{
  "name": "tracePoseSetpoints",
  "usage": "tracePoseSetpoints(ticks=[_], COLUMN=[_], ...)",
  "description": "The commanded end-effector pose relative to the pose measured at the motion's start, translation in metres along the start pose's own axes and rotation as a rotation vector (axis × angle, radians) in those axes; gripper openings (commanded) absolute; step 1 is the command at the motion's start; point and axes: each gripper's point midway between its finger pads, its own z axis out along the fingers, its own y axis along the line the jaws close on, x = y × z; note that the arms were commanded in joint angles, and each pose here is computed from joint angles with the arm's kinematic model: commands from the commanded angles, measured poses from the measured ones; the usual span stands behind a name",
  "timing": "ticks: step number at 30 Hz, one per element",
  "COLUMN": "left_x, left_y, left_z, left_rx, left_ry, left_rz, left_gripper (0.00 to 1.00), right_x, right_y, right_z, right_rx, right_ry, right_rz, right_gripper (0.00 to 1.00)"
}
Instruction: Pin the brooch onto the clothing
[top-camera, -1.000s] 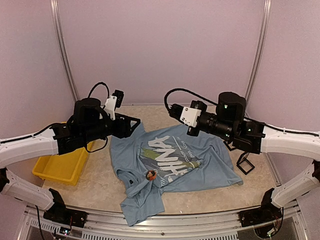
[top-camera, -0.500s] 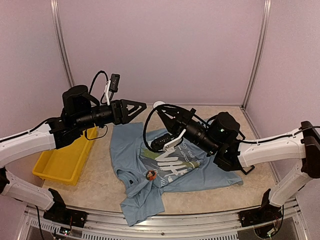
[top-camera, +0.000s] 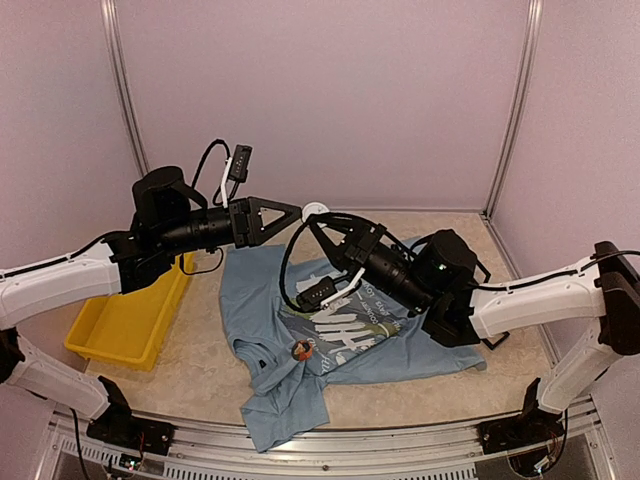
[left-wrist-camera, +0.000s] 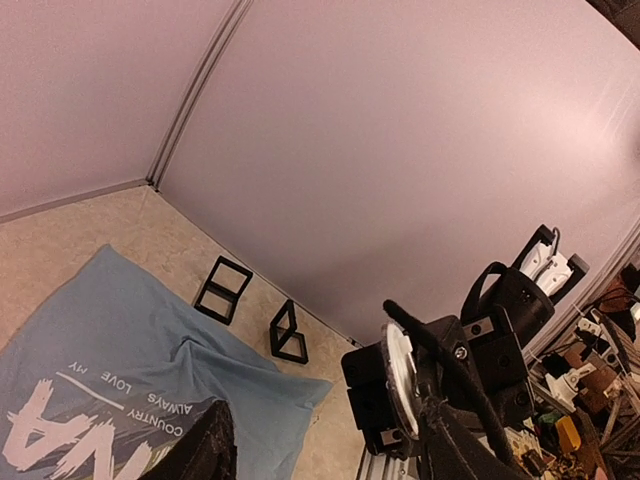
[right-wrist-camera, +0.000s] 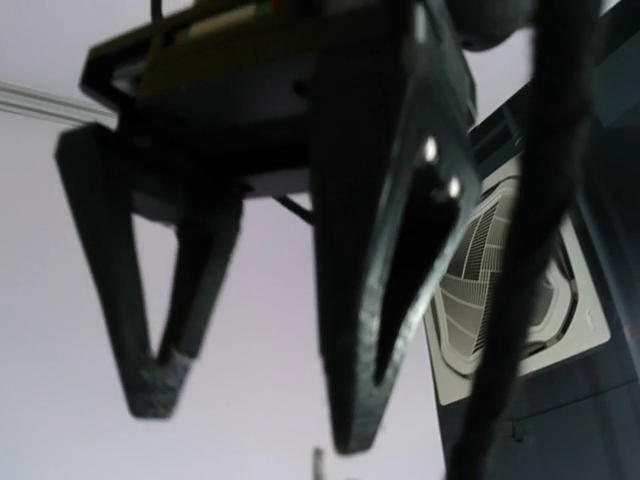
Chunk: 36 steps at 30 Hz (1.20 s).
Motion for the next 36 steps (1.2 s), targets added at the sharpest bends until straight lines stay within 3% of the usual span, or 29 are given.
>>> tracePoseSetpoints(ticks=[1,13,19,20,22,27,29,33,36], left_x=[-0.012,-0.003,0.009,0.011,0.013,0.014,0.015,0.017,0.02], left_y=[-0.018,-0.022,-0.02,-0.02,-0.02,-0.014,-0.015,-0.02,-0.024], left_z=[0.005,0.009,0.014,0.014,0.015,0.01,0.009,0.009,0.009], left_rx=[0.073,0.11,0.132,0.136,0.136,0.117,0.124,0.152,0.176], left_ry=[-0.018,0.022,0.089,0.097,0.107,0.111,0.114,0.129,0.145], left_rz=[0.032,0.039,0.029,0.027,0.025,0.013,0.012,0.013,0.015], left_gripper=[0.54,0.02,0.0,0.04,0.21,0.25,0.21,0.0,0.0], right_x=[-0.012,-0.013,-0.011,-0.011,-0.01,-0.01,-0.01,-0.01,-0.01], right_y=[0.003,0.005,0.001,0.001,0.0,0.0,0.0,0.001,-0.001], right_z=[0.0,0.005,0.008,0.008,0.009,0.008,0.008,0.009,0.01], right_rx=[-0.001,0.0,0.007,0.009,0.014,0.019,0.02,0.021,0.031], right_ry=[-0.028,-0.019,-0.017,-0.016,-0.01,-0.005,-0.004,-0.005,-0.001], right_rz=[-0.028,-0.036,-0.034,-0.035,-0.042,-0.062,-0.063,-0.066,-0.068], right_gripper=[0.0,0.0,0.0,0.0,0.0,0.0,0.0,0.0,0.0])
